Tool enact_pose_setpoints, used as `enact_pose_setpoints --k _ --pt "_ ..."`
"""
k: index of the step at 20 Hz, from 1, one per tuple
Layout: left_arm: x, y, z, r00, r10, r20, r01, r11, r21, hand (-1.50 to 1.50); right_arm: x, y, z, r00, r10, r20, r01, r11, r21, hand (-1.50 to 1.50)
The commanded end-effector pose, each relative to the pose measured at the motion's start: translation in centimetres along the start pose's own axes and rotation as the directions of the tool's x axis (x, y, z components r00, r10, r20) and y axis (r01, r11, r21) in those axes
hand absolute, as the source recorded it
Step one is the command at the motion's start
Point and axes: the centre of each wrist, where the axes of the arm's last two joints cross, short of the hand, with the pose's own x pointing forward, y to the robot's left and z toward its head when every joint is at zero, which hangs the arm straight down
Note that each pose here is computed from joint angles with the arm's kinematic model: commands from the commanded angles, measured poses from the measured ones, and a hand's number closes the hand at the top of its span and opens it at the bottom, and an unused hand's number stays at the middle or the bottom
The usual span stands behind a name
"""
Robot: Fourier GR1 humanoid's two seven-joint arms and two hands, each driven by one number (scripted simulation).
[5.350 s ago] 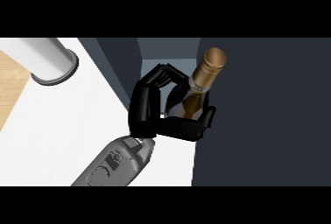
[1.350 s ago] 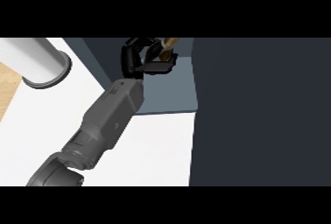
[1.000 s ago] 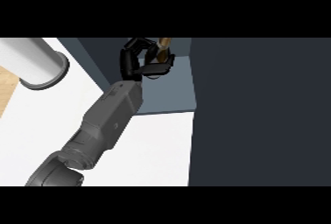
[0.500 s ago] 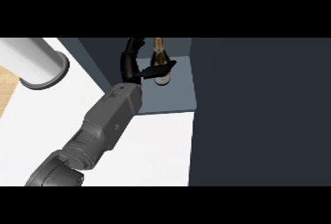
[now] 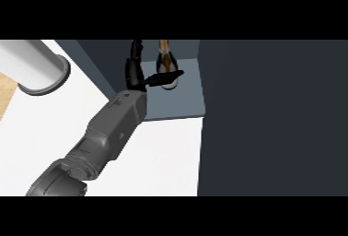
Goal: Pick up the wine, place it into the cabinet and close the cabinet
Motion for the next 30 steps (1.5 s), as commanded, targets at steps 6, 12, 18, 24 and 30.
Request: enact_pose_setpoints --k 6,12,18,24,30 --pt "-2.6 2.2 1.3 1.000 0.016 0.017 -0.017 0.998 0.053 -1.50 1.2 0.1 1.3 1.000 0.001 0.019 -0.001 1.000 0.013 -1.50" --pt "-1.8 1.4 1.0 0.999 0.047 0.027 -0.047 0.999 0.001 -1.50 1.3 0.0 0.6 0.999 -0.009 0.032 0.008 1.000 0.027 -1.50" --pt "-3.4 1.8 2.4 0.996 0.071 0.045 -0.068 0.997 -0.046 -1.50 0.4 -0.3 0.2 1.000 -0.010 -0.010 0.011 1.000 0.015 -1.50" --pt "-2.7 2.0 1.6 0.993 0.116 0.036 -0.111 0.988 -0.110 -1.50 1.9 0.9 1.0 1.000 -0.011 0.026 0.011 1.000 0.008 -1.50" --pt "-3.7 2.1 2.8 0.983 0.184 0.024 -0.181 0.979 -0.091 -1.50 1.1 1.2 1.8 1.000 -0.022 0.005 0.022 1.000 0.016 -1.50"
